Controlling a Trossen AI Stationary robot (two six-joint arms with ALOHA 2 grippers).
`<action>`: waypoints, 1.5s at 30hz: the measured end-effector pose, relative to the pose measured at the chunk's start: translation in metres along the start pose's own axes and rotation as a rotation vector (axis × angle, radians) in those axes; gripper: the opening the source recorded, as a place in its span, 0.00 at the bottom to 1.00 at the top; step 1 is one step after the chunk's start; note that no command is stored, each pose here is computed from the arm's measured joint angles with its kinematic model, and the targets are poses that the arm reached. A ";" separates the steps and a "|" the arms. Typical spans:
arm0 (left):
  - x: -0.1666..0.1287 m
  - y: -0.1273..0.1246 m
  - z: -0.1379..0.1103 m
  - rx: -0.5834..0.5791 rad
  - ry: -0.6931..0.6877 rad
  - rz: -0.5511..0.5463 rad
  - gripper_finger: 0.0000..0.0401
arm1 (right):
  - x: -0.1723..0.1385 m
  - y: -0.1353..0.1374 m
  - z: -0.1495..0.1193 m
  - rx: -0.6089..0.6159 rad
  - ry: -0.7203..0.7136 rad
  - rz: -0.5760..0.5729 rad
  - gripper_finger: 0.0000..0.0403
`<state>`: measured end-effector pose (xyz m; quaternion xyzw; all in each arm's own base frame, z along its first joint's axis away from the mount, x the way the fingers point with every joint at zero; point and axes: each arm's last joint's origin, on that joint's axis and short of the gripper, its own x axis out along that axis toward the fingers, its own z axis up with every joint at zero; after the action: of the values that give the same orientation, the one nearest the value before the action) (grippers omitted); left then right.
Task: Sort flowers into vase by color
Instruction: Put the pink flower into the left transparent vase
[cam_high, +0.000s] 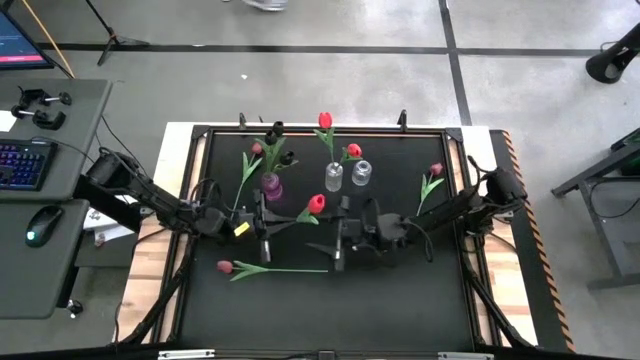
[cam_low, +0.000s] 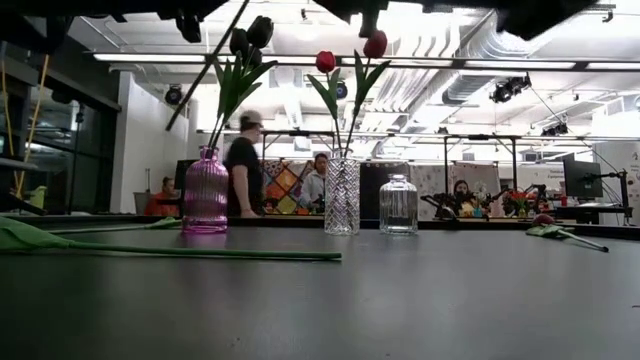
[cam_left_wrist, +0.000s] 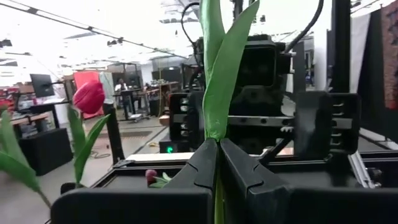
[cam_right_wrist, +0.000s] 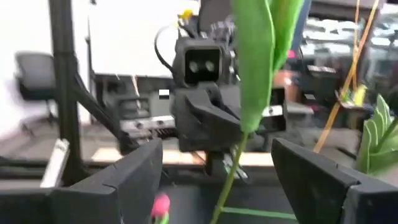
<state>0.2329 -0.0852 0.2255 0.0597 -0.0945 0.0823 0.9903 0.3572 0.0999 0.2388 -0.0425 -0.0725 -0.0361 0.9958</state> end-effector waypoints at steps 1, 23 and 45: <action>0.000 0.000 0.000 0.003 -0.001 -0.006 0.00 | 0.003 0.001 0.002 -0.008 0.028 -0.016 0.71; 0.005 0.001 -0.008 0.010 0.015 -0.084 0.00 | 0.003 0.011 0.012 0.008 -0.012 -0.017 0.58; 0.022 -0.008 -0.020 0.009 -0.008 -0.107 0.00 | 0.004 0.007 0.010 0.009 0.002 -0.031 0.32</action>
<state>0.2589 -0.0872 0.2093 0.0696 -0.0950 0.0296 0.9926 0.3602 0.1079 0.2490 -0.0367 -0.0721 -0.0512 0.9954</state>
